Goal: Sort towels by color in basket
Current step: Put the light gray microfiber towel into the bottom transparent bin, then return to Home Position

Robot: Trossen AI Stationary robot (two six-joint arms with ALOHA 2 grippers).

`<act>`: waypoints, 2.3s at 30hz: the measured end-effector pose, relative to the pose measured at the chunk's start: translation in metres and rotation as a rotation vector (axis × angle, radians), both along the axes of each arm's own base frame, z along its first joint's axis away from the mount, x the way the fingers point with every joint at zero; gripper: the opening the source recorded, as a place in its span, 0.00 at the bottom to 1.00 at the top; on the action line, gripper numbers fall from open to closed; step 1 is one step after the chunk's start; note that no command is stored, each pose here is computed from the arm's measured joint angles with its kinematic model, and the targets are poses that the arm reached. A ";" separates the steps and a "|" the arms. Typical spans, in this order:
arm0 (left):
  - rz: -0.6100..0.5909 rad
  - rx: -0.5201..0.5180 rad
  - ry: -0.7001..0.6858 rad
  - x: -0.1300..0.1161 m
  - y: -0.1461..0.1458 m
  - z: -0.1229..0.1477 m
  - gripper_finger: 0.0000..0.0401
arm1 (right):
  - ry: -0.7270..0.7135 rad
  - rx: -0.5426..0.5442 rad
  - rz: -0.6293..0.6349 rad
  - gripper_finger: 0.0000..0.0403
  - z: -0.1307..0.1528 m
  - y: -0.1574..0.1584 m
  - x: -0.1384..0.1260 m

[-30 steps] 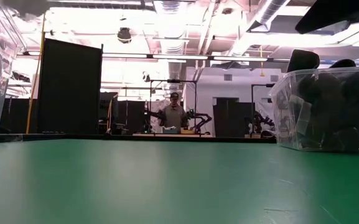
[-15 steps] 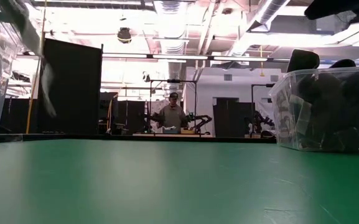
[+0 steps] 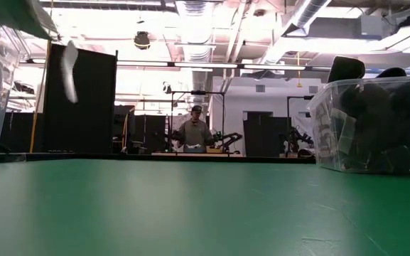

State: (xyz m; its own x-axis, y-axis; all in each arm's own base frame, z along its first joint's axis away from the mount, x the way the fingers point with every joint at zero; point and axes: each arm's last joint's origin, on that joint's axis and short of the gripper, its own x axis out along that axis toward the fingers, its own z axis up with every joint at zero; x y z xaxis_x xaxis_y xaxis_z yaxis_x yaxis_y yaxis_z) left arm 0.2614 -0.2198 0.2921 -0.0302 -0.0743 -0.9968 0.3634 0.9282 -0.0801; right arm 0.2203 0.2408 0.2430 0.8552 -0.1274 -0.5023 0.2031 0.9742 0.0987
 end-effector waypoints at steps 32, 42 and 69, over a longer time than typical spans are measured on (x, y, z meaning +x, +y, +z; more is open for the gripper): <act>0.076 -0.077 -0.174 -0.008 -0.022 -0.011 0.48 | -0.077 -0.037 0.043 0.75 0.006 0.011 -0.005; 0.213 -0.245 -0.315 -0.052 -0.004 0.055 0.58 | -0.107 -0.056 0.051 0.75 0.010 0.009 0.003; 0.278 0.250 -1.181 -0.141 0.106 0.111 0.58 | -0.205 -0.323 0.088 0.75 0.093 -0.051 -0.045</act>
State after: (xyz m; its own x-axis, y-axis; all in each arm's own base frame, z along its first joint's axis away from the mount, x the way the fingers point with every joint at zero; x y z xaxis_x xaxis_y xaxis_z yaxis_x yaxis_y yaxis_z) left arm 0.1206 -0.1138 0.4026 0.8827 0.2619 -0.3903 -0.1194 0.9281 0.3526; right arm 0.1755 0.1901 0.3361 0.9483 -0.1726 -0.2664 0.1252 0.9746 -0.1859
